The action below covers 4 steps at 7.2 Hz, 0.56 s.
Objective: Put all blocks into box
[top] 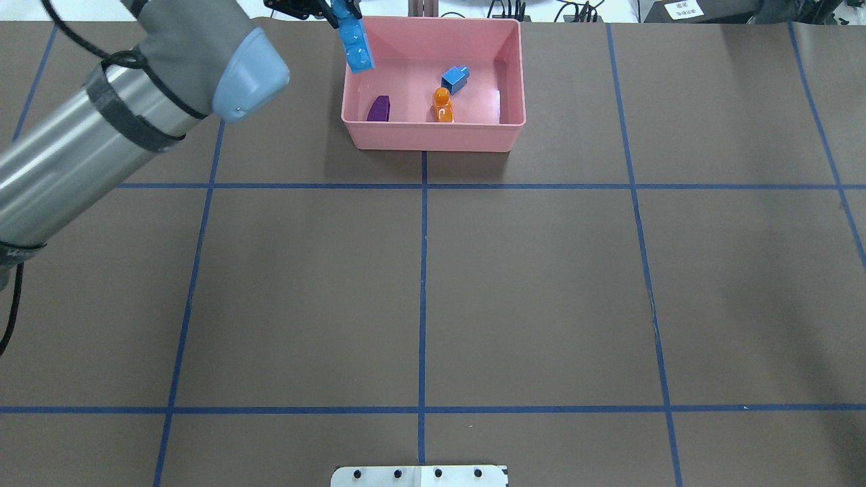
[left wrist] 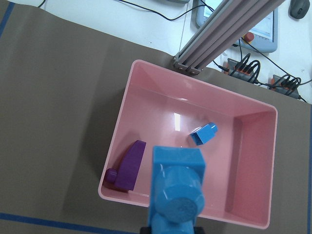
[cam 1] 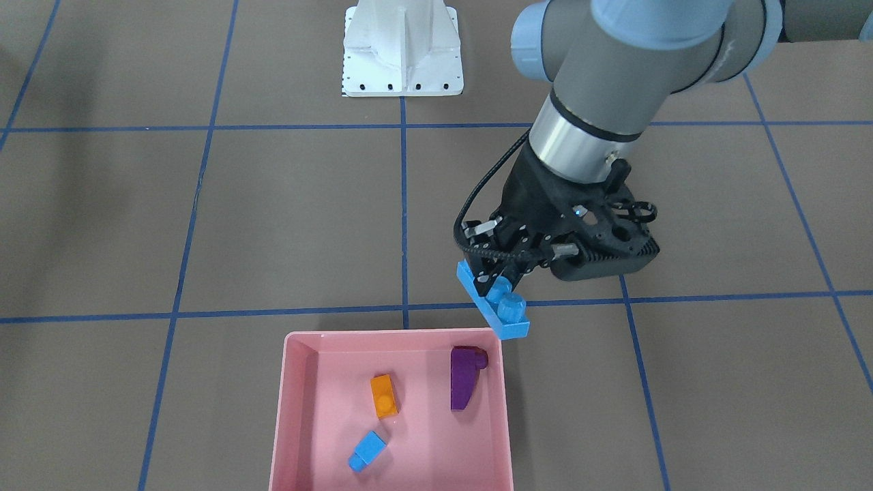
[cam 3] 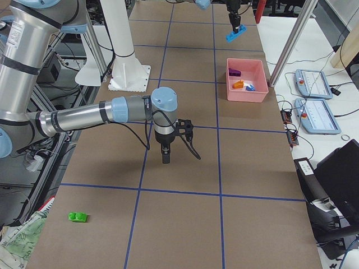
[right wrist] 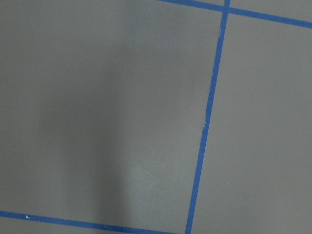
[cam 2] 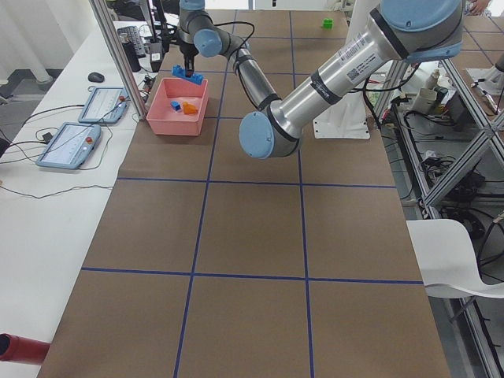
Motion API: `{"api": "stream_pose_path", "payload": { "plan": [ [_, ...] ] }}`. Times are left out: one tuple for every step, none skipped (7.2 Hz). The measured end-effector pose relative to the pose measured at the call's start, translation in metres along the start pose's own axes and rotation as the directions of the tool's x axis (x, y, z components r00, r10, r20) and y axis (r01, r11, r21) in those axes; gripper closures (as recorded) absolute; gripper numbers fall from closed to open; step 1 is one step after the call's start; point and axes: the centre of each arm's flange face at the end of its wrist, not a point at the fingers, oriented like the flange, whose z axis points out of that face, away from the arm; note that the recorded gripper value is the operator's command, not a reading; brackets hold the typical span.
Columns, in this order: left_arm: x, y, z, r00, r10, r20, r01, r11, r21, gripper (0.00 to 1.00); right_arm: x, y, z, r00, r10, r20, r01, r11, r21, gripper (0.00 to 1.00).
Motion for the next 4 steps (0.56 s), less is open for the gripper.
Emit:
{"api": "stream_pose_path", "payload": {
  "plan": [
    [0.022,-0.018,0.022,0.999,-0.017,0.032,0.017,1.0,0.009,1.0,0.002,0.005,0.004,1.0,0.007,0.008,-0.007,1.0,-0.006,0.0],
    [0.037,-0.032,0.045,0.998,-0.029,0.062,0.027,0.999,0.019,1.0,0.004,0.007,0.006,1.0,0.011,0.013,-0.011,1.0,-0.01,0.0],
    [0.044,-0.039,0.069,0.995,-0.038,0.091,0.035,0.999,0.034,1.0,0.004,0.008,0.007,1.0,0.013,0.015,-0.013,1.0,-0.012,0.0],
    [0.046,-0.036,0.094,0.992,-0.041,0.117,0.035,0.998,0.054,0.97,0.004,0.008,0.007,1.0,0.014,0.017,-0.014,1.0,-0.013,0.0]
  ]
}}
